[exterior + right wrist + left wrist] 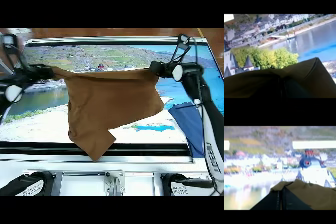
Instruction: Fold the shirts.
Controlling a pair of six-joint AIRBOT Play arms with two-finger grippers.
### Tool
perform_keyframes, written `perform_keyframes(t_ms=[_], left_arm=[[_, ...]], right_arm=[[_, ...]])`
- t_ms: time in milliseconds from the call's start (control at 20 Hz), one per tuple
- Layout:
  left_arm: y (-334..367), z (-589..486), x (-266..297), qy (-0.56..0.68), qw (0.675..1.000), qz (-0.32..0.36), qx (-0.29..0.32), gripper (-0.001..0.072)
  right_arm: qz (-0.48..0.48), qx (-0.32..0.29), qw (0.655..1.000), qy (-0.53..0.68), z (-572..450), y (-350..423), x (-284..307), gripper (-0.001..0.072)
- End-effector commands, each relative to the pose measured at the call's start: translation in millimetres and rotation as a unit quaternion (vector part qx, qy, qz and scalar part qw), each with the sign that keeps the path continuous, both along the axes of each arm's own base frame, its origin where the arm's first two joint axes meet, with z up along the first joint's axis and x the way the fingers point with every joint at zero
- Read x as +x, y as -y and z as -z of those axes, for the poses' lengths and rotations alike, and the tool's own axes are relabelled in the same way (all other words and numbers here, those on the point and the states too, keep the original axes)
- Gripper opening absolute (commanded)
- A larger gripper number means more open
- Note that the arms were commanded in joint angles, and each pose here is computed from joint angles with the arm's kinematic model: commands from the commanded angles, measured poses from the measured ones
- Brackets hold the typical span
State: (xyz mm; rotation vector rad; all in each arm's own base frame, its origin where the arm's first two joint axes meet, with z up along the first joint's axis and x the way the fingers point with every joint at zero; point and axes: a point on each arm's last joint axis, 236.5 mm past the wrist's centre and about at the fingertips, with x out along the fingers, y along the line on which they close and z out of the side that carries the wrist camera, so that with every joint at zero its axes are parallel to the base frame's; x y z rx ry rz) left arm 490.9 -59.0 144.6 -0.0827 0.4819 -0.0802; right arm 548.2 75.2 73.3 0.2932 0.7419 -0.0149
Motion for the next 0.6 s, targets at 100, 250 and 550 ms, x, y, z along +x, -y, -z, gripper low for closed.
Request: perform_keyframes(t_ms=[100,250,550], left_arm=[[25,104,14,-0.120,0.987,-0.030,-0.100,0.0036],[24,112,0,-0.162,0.980,-0.035,-0.107,0.0196],[-62,126,-115,-0.419,0.899,-0.068,-0.109,0.0481]], right_arm=[[0.021,0.058,0.996,-0.063,86,-14,14,0.0077],[0.015,0.063,0.996,-0.054,80,-16,18,0.0491],[-0.044,-0.074,0.987,-0.133,26,79,-30,0.0584]])
